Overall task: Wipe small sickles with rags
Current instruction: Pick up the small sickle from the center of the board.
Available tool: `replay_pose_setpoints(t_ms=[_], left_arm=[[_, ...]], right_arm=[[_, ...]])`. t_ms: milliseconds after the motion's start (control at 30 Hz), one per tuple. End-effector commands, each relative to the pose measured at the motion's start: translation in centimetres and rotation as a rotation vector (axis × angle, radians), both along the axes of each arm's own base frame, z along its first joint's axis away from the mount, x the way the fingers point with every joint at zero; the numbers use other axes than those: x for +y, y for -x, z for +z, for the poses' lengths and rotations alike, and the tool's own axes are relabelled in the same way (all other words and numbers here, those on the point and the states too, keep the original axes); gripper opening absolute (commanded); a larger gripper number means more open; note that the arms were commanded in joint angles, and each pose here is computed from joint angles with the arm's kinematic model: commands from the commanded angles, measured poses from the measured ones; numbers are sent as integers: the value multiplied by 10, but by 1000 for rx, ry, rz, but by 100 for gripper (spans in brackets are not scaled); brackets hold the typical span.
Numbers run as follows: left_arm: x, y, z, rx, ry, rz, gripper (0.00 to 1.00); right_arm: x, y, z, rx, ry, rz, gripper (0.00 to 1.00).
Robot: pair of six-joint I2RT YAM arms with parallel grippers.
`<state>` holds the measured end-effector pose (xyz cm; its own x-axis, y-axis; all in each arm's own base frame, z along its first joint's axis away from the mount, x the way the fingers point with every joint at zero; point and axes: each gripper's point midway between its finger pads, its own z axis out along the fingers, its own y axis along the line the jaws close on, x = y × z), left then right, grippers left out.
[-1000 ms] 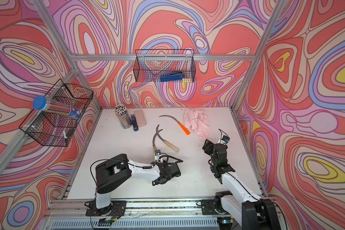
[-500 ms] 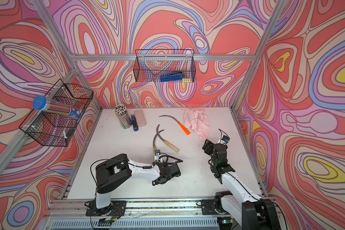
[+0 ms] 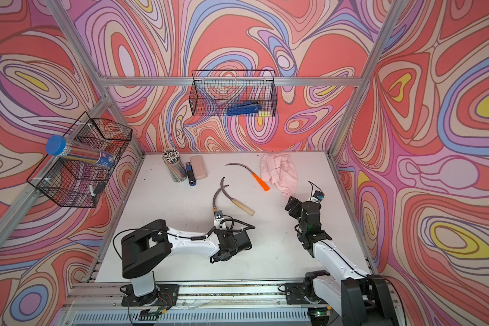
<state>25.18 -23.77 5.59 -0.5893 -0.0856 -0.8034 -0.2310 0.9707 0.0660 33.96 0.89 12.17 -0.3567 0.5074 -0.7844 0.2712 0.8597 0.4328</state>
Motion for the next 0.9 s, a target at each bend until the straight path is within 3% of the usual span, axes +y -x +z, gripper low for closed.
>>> replay_pose_setpoints(t_ms=[0,167,333,467,667,867], left_arm=[[4,-3,32,-46,-36,-102,0],[15,2,78,-107,-31,-225,0],[15,6,111,-232,45,-389,0],[42,6,121,-261,6,-325,0],[97,13,131,-295,-83,-118,0],[102,13,137,-323,-89,-112,0]], right_arm=[[2,-16,5,54,11,-1,96],[15,-52,22,135,-4,42,98],[20,-88,33,207,14,46,98],[23,-109,34,264,66,36,98],[20,-135,31,292,96,7,98],[24,-169,17,348,117,7,98]])
